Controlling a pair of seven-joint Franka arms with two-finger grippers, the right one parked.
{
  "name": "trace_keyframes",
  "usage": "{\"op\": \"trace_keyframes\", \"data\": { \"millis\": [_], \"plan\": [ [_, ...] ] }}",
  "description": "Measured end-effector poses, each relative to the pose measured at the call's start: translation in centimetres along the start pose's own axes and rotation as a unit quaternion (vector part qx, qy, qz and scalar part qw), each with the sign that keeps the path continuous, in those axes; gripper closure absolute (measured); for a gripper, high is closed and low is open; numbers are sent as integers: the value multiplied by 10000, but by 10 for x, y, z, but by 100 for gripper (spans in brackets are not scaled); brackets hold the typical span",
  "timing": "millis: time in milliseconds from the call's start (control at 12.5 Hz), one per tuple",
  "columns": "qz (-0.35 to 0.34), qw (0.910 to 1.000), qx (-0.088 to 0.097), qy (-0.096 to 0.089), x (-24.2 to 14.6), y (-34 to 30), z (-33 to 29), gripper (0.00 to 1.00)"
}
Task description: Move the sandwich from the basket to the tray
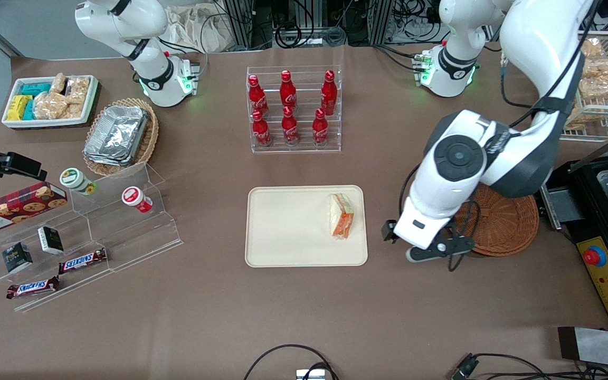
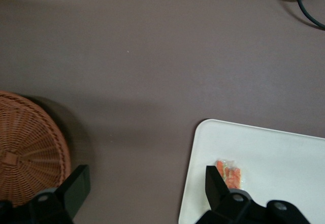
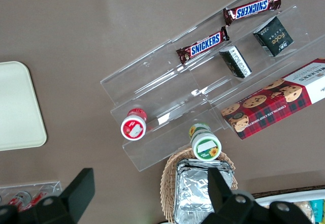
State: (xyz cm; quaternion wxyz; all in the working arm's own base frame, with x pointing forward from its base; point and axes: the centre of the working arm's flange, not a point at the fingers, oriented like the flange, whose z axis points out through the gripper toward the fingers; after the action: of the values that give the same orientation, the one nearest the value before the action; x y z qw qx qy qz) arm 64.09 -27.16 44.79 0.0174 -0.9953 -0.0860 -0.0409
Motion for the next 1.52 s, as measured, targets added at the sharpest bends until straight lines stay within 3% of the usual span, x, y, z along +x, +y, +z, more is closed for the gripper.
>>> {"op": "trace_keyframes", "data": {
  "millis": [399, 718, 1037, 1515],
  "plan": [
    [386, 9988, 228, -194, 17, -55, -17, 0],
    [591, 9975, 52, -384, 39, -134, -46, 0],
    [843, 9958, 194, -309, 39, -180, -78, 0],
    [778, 9967, 106, -220, 16, -197, -116, 0]
  ]
}}
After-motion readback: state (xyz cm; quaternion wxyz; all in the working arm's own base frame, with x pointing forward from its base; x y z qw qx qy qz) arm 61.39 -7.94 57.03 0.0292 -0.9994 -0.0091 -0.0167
